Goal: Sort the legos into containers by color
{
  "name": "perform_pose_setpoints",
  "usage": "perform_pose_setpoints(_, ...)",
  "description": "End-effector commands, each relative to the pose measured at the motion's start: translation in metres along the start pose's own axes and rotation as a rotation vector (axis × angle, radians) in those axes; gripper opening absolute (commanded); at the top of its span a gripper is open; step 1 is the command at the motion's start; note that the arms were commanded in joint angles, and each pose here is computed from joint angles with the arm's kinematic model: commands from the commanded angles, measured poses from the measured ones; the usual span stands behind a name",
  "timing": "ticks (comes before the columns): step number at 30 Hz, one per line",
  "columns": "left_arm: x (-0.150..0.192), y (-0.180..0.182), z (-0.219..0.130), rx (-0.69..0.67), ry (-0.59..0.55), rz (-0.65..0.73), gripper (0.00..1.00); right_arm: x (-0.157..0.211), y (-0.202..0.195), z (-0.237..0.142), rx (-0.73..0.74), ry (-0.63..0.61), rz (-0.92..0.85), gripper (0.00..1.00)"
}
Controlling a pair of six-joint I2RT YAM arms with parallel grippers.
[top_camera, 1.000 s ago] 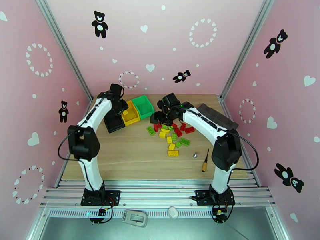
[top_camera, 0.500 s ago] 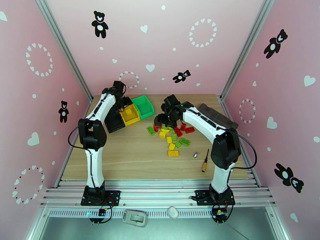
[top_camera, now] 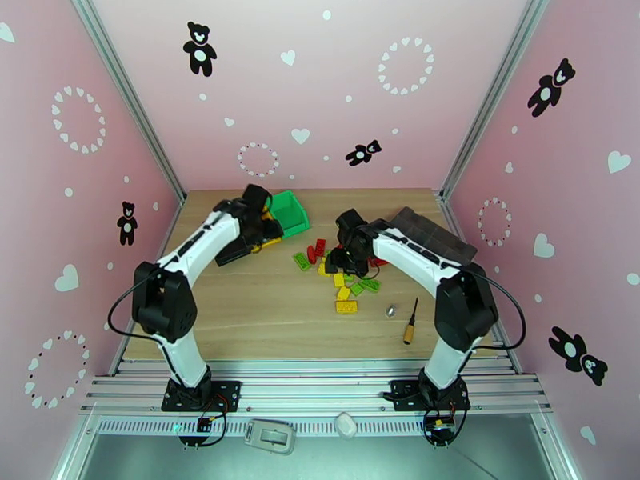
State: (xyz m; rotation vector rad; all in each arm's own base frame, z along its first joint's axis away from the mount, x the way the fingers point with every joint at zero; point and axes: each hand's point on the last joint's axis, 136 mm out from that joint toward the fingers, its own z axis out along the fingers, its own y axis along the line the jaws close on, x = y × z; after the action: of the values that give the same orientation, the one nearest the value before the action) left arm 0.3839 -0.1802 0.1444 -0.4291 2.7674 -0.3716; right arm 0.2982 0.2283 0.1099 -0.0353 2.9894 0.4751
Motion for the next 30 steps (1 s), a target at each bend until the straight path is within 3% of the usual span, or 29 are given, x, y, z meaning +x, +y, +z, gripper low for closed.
perform_pose_setpoints(1,0.026,-0.021,0.006,0.045,0.006,0.042,0.74,0.012,-0.013,-0.012,0.028,-0.023,0.037,0.64)
perform_pose_setpoints(7,0.071,-0.054,0.032,0.035,0.066,0.183,0.74,0.032,-0.039,-0.021,0.077,-0.016,0.049,0.67)
perform_pose_setpoints(14,0.098,-0.097,0.065,0.008,0.131,0.414,0.75,0.051,-0.067,-0.036,0.062,-0.042,0.111,0.74)
perform_pose_setpoints(30,0.09,-0.11,0.131,-0.148,0.184,0.511,0.73,0.074,-0.077,-0.045,0.047,-0.047,0.145,0.76)
